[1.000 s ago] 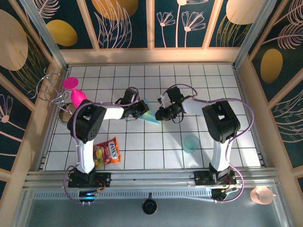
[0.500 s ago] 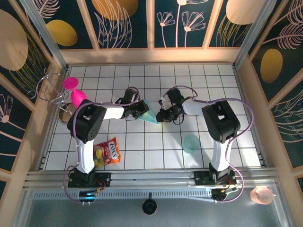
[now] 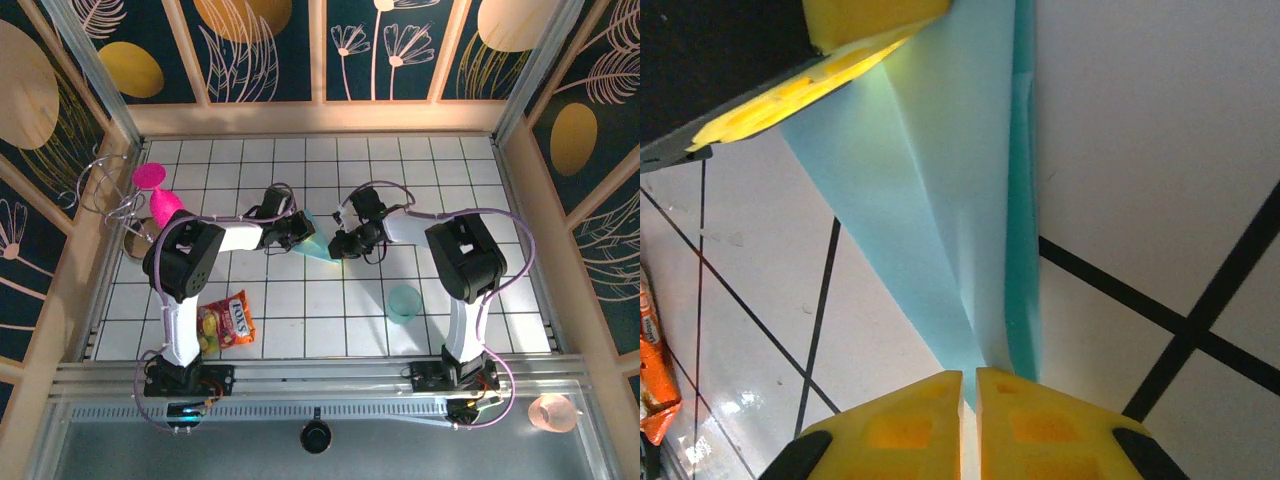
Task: Fold a paper plane with a square sheet of paper (pick it up from the middle)
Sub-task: Fourth fold the wing at the center of the table.
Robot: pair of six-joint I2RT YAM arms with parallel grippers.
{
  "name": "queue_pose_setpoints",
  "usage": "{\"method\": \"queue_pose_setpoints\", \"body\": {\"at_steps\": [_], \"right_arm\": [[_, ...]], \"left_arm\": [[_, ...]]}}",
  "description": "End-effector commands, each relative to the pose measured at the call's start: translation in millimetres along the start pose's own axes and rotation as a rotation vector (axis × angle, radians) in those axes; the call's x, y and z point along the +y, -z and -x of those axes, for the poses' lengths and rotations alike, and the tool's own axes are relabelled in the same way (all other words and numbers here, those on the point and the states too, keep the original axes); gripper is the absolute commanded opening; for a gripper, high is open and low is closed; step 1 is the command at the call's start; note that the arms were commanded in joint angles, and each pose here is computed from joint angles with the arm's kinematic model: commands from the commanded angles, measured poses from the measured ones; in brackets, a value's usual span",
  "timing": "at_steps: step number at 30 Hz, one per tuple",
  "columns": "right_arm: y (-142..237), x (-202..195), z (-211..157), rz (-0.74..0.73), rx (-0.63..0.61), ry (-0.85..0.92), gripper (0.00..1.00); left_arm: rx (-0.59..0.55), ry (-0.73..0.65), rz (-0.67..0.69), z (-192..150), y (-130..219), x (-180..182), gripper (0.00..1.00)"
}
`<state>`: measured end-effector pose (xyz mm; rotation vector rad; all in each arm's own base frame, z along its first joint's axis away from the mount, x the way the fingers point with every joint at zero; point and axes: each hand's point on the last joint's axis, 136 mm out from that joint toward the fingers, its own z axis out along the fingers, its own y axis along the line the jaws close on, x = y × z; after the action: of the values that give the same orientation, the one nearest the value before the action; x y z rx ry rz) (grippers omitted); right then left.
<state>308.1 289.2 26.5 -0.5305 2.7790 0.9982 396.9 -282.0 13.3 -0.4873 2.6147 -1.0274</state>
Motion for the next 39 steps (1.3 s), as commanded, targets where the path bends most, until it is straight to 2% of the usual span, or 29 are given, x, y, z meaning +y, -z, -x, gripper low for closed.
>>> {"method": "queue_pose_setpoints", "body": {"at_steps": [1, 21, 28, 33, 37, 39], "right_arm": [[0, -10, -3, -0.038, 0.007, -0.026, 0.13], [-10, -27, -30, -0.067, 0.093, -0.074, 0.13], [1, -26, -47, -0.074, 0.103, -0.098, 0.12], [20, -23, -42, -0.082, 0.026, -0.107, 0.14], [45, -1, -1, -0.012, -0.126, -0.045, 0.17], [49, 14, 13, 0.046, -0.163, -0.008, 0.19]], "left_arm": [[0.054, 0.052, 0.183, -19, -9, 57, 0.08], [0.059, 0.054, 0.194, -21, -10, 60, 0.08], [0.059, 0.056, 0.203, -22, -8, 62, 0.08], [0.060, 0.048, 0.187, -21, -8, 57, 0.07], [0.058, 0.039, 0.173, -19, -7, 52, 0.08], [0.058, 0.037, 0.164, -19, -7, 50, 0.07]]}}
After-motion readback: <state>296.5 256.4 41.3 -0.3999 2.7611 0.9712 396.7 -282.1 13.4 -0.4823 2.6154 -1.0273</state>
